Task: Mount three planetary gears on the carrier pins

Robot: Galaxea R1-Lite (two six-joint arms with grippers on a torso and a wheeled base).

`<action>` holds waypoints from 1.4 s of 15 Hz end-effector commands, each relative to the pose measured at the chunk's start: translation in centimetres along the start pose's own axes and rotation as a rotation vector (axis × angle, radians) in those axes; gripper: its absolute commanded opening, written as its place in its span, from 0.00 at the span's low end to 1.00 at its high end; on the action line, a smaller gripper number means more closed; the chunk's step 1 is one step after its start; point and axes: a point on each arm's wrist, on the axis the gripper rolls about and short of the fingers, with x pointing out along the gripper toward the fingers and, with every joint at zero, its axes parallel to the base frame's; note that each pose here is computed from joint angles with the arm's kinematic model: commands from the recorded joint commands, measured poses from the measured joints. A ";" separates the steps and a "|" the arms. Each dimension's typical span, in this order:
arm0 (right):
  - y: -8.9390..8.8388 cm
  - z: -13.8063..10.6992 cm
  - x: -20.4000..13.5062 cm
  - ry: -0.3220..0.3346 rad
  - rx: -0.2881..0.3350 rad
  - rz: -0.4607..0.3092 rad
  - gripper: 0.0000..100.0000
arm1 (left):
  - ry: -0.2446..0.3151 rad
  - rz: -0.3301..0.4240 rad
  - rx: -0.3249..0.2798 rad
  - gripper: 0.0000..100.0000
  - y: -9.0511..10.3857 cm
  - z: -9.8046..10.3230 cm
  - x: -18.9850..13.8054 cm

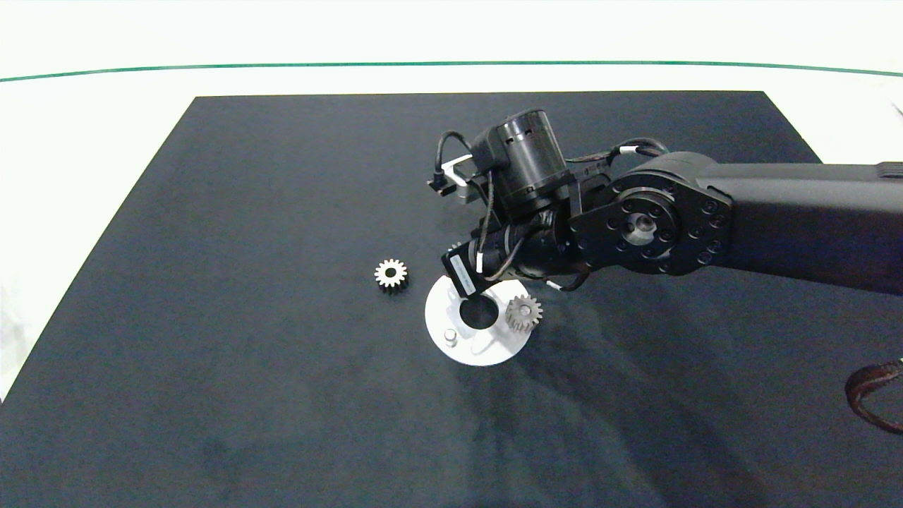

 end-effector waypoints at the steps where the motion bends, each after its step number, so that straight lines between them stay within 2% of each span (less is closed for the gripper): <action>1: 0.0 -0.1 0.2 0.008 0.000 -0.001 0.19 | 0.002 0.000 0.001 1.00 0.0 -0.2 -0.1; 21: -0.1 0.0 -0.1 0.004 0.010 -0.036 0.19 | -0.012 0.006 0.003 1.00 0.0 -0.3 -0.4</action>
